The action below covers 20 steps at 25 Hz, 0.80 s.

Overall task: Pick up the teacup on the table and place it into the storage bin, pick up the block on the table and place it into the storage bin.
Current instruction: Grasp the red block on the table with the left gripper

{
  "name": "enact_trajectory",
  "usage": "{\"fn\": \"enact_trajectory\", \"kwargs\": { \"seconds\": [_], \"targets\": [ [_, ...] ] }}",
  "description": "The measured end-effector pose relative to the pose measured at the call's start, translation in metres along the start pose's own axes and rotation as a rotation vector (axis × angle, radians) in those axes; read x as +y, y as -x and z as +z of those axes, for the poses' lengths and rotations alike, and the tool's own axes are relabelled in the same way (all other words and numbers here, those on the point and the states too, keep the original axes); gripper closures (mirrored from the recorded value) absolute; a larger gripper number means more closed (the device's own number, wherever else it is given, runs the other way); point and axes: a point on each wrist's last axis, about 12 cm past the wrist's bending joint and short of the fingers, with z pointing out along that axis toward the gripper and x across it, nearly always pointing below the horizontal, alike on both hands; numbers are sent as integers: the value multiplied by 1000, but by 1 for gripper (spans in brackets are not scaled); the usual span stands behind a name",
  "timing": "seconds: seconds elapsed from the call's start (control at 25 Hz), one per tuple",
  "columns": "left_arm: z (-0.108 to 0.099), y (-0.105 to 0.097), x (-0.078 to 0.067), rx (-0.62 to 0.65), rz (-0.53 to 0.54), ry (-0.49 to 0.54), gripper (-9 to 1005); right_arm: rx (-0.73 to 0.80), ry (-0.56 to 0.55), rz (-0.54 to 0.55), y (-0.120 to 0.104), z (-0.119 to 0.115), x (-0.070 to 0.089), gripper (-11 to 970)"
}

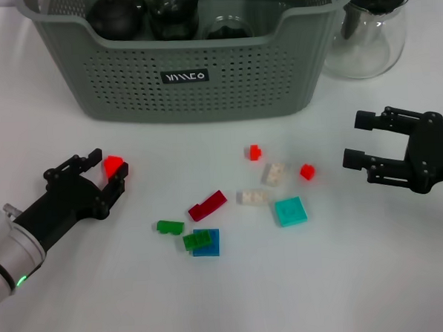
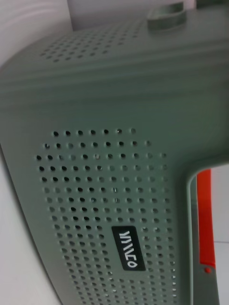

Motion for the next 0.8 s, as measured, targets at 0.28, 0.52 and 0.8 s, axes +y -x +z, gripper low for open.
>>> {"fn": "enact_trajectory", "kwargs": {
  "seconds": [0.28,0.52,0.8],
  "targets": [
    [-1,0,5,5,-10,29,506,-1,2,0,0,0,0,194],
    [0,1,0,-14,-5,1,506,-2,5,1,0,0,1,194],
    [6,1,-3,2,-3,-15,506,-3,4,2,0,0,1,195]
  ]
}}
